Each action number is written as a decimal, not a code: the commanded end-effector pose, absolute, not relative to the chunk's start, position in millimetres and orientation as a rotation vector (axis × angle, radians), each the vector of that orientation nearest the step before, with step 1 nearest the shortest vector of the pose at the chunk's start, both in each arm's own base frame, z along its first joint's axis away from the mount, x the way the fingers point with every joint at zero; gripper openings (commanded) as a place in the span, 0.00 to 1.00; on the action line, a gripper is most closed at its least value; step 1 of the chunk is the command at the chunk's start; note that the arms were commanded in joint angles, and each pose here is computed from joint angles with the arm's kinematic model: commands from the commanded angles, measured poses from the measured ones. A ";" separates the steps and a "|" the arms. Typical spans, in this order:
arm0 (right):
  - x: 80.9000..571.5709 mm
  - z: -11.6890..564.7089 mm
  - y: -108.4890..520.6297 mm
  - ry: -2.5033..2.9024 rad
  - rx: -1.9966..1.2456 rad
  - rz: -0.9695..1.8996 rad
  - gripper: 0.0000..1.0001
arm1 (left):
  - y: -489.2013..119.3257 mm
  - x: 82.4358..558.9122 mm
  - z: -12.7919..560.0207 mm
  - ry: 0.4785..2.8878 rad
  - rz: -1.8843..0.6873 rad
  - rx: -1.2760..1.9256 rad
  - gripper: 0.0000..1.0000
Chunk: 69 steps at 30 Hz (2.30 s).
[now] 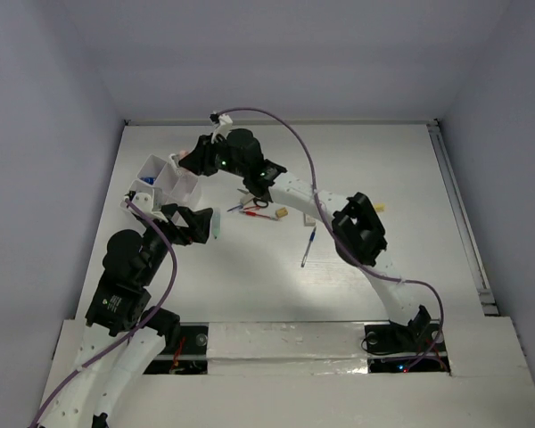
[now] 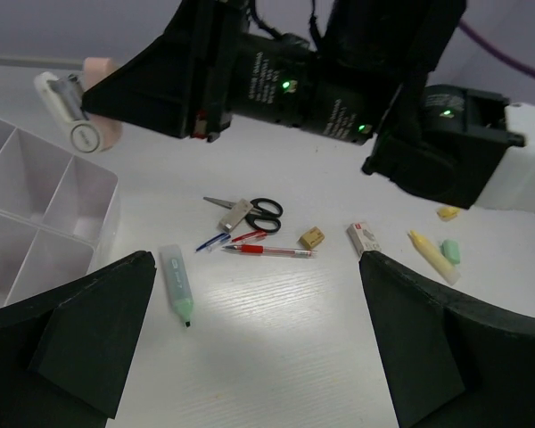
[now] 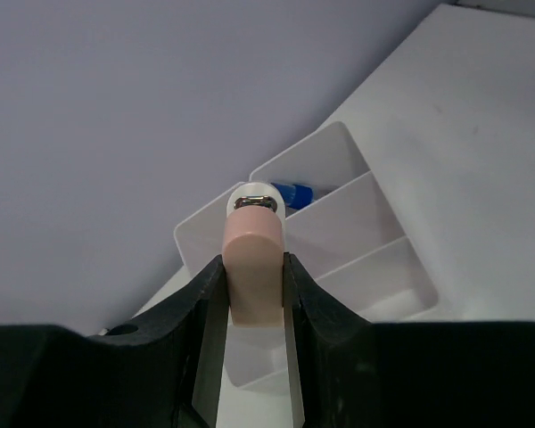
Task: Sort the stationery into containers
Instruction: Place the stapler in the storage box.
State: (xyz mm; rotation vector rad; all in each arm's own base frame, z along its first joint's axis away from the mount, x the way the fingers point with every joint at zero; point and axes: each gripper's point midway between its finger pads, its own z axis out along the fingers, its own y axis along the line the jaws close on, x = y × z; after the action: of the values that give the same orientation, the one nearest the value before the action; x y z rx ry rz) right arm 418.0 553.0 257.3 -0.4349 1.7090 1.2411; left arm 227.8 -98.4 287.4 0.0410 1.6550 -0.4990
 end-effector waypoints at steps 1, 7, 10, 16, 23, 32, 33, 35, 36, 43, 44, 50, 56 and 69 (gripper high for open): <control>430.2 292.4 567.8 1.593 -0.311 1.336 0.03 | -97.5 226.4 306.6 1.604 -0.512 0.027 0.99; 432.2 287.9 593.4 1.567 -0.246 1.340 0.01 | -94.5 226.7 307.6 1.598 -0.496 0.012 0.98; 441.2 271.2 596.5 1.593 -0.153 1.307 0.01 | -94.4 226.5 306.9 1.600 -0.496 0.012 0.98; 448.1 243.5 599.2 1.642 -0.043 1.257 0.02 | -95.6 225.0 309.0 1.592 -0.501 0.018 0.98; 434.7 233.7 613.2 1.651 0.020 1.263 0.02 | -98.5 222.8 308.9 1.591 -0.511 0.030 0.98; 431.0 216.7 616.3 1.686 0.090 1.248 0.07 | -99.5 220.7 310.6 1.584 -0.518 0.034 0.98; 426.4 213.4 619.5 1.695 0.091 1.248 0.07 | -99.4 220.4 311.0 1.583 -0.518 0.034 0.98; 428.2 209.7 618.1 1.701 0.116 1.243 0.07 | -99.0 220.3 310.2 1.584 -0.517 0.033 0.98; 428.7 207.2 617.7 1.708 0.125 1.240 0.08 | -98.8 219.8 310.9 1.581 -0.518 0.033 0.98; 431.4 194.3 617.8 1.731 0.175 1.242 0.10 | -100.2 218.8 311.2 1.580 -0.523 0.037 0.99; 431.8 194.0 617.4 1.731 0.177 1.239 0.10 | -100.2 218.8 311.2 1.580 -0.523 0.037 0.99; 427.5 189.7 623.8 1.738 0.178 1.251 0.16 | -100.1 220.1 310.9 1.583 -0.518 0.036 0.99; 424.1 186.4 630.1 1.747 0.176 1.251 0.19 | -99.5 220.0 309.8 1.586 -0.516 0.033 0.99; 421.8 197.4 624.9 1.718 0.158 1.249 0.53 | -99.0 219.3 310.9 1.581 -0.518 0.030 0.99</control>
State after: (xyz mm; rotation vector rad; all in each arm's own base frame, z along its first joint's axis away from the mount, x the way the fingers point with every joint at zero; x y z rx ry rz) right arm 425.5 624.3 153.9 0.1555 1.8176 1.2021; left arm 221.9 -99.5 289.2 0.0382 1.6452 -0.4991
